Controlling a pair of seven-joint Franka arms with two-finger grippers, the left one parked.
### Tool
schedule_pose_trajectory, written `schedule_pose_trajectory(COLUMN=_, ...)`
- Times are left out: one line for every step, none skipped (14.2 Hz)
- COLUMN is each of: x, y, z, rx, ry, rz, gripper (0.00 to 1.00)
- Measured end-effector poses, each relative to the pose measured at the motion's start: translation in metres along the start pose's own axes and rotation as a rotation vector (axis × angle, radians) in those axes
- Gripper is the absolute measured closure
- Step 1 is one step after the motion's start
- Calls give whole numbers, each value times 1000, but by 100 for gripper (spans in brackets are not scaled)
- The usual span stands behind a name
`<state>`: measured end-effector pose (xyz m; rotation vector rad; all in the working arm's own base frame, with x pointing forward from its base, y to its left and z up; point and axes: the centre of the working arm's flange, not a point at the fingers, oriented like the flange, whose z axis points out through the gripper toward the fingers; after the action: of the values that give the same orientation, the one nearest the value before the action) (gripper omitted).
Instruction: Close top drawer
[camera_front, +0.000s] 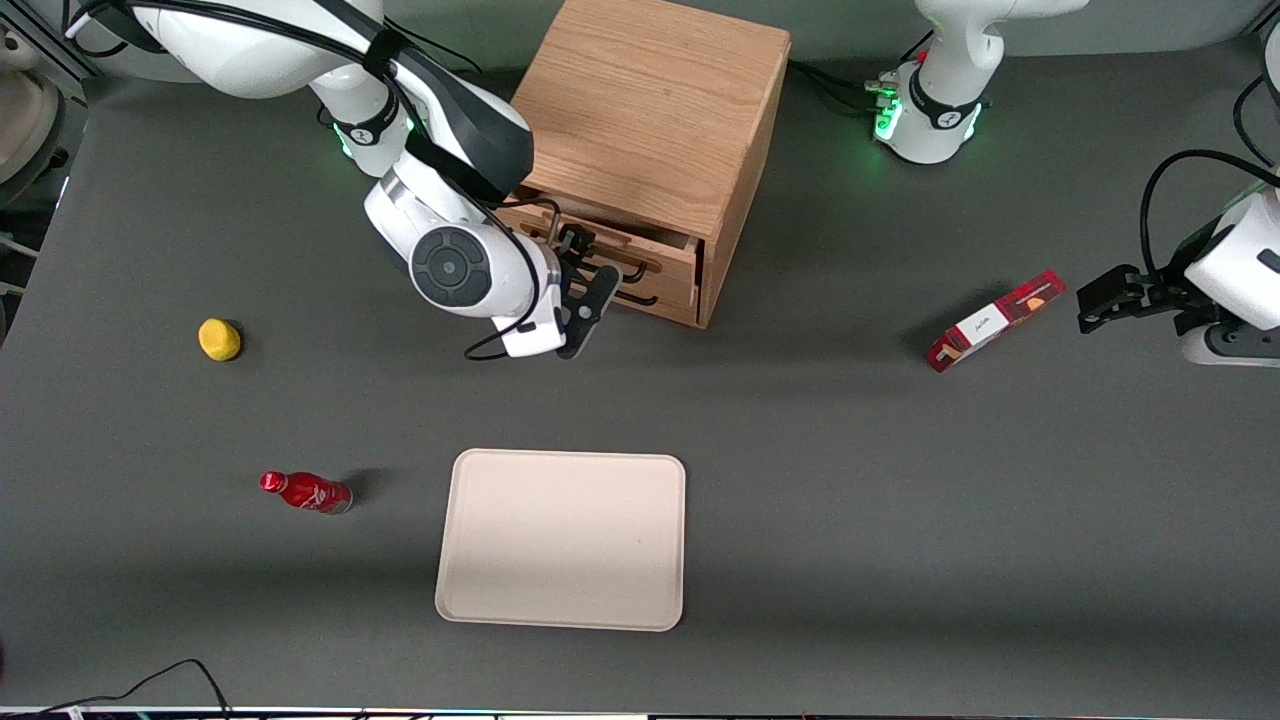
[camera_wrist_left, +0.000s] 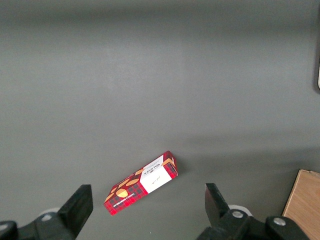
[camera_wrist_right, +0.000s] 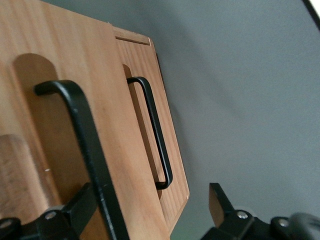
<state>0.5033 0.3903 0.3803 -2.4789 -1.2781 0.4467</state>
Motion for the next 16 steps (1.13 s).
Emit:
schedule_pose_trajectory(x=0, y=-1, z=5, rx=-3, ry=0, rz=1, gripper=0)
schedule_pose_trajectory(x=-1, y=-3, z=9, rx=-5, ry=-2, rz=2, gripper=0)
schedule_pose_trajectory(x=-2, y=-5, z=12, rx=-9, ry=-3, rz=3, gripper=0)
schedule_pose_trajectory(x=-3, y=-7, z=13, rx=-12, ry=-7, rz=4, gripper=0)
schedule_pose_trajectory(x=-4, y=-9, z=14, rx=-14, ry=-9, rz=4, gripper=0)
schedule_pose_trajectory(x=-4, y=-11, z=14, rx=-16, ry=-10, rz=7, gripper=0)
schedule_pose_trajectory(x=-5, y=-13, z=14, rx=-17, ry=-10, rz=13, gripper=0)
schedule_pose_trajectory(x=-5, y=-16, z=14, rx=-17, ry=-10, rz=16, gripper=0)
schedule_pose_trajectory(x=-5, y=-18, z=14, rx=-18, ry=-12, rz=17, gripper=0)
schedule_pose_trajectory(x=-5, y=-21, z=15, rx=-18, ry=-14, rz=17, gripper=0)
schedule_pose_trajectory(x=-5, y=-22, z=15, rx=-20, ry=-13, rz=17, gripper=0)
schedule_pose_trajectory(x=-5, y=-22, z=15, rx=-20, ry=-11, rz=18, gripper=0)
schedule_pose_trajectory(x=-6, y=-22, z=15, rx=-21, ry=-10, rz=19, gripper=0)
schedule_pose_trajectory(x=-6, y=-22, z=14, rx=-23, ry=-8, rz=19, gripper=0)
schedule_pose_trajectory(x=-6, y=-23, z=14, rx=-25, ry=-4, rz=18, gripper=0)
schedule_pose_trajectory(x=-7, y=-23, z=14, rx=-25, ry=-2, rz=19, gripper=0)
